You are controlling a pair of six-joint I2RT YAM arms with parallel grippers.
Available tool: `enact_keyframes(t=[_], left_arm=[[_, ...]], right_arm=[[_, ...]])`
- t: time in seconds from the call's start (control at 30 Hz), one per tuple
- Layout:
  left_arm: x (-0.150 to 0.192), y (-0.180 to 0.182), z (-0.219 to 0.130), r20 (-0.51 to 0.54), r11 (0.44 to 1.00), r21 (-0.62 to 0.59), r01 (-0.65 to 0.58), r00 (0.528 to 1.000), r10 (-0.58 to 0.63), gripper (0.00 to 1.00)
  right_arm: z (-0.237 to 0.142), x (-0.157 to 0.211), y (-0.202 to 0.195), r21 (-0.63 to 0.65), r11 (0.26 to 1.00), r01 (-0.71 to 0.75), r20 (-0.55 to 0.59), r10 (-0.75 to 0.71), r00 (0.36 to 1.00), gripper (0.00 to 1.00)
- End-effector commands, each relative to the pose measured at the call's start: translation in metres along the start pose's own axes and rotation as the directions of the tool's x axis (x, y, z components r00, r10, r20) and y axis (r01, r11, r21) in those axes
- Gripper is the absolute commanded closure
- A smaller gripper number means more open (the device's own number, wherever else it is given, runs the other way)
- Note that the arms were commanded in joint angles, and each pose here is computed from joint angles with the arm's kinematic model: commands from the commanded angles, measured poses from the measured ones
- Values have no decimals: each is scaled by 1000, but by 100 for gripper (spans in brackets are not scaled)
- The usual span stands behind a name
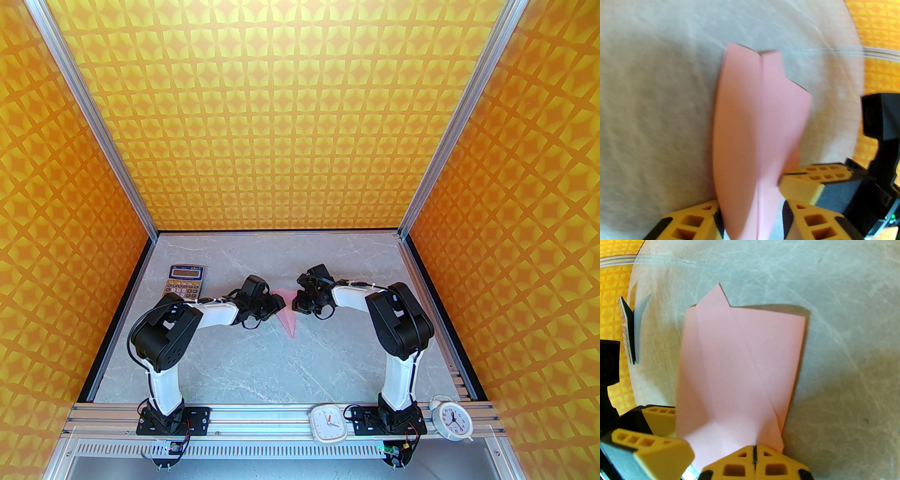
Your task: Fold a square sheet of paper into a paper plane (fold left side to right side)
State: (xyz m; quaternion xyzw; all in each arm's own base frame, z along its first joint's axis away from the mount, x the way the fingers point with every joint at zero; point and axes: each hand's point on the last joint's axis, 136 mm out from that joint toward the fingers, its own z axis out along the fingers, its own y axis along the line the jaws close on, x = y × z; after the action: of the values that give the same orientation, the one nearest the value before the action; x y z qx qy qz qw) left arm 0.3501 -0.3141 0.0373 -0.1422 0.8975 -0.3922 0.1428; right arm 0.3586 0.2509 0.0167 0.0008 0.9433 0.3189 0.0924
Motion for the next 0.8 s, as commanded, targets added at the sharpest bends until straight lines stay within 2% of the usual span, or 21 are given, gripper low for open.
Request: enact_keyframes(t=[0.0,0.2,0.47,0.5,0.77], left_arm=[[18,-20,2,-32,993,118,-5,999,9,51],[25,-13,11,-64,996,92,2,998,4,51],[19,0,25,-49,999,26,-26,998,27,59],[31,-4,30,-71,999,26,-46,996,48,60],[28,3,35,-51,998,-6,-55,997,55,84]], right_arm=[[2,18,-20,52,997,-59,-46,62,997,98],[3,19,-20,39,997,-68,-47,69,996,98],[-5,14,-11,-4,998,-64,-17,64,998,98],[-6,12,-8,-16,998,-63,-10,63,998,97],[-17,1,3,-67,995,-75,36,77,996,95]])
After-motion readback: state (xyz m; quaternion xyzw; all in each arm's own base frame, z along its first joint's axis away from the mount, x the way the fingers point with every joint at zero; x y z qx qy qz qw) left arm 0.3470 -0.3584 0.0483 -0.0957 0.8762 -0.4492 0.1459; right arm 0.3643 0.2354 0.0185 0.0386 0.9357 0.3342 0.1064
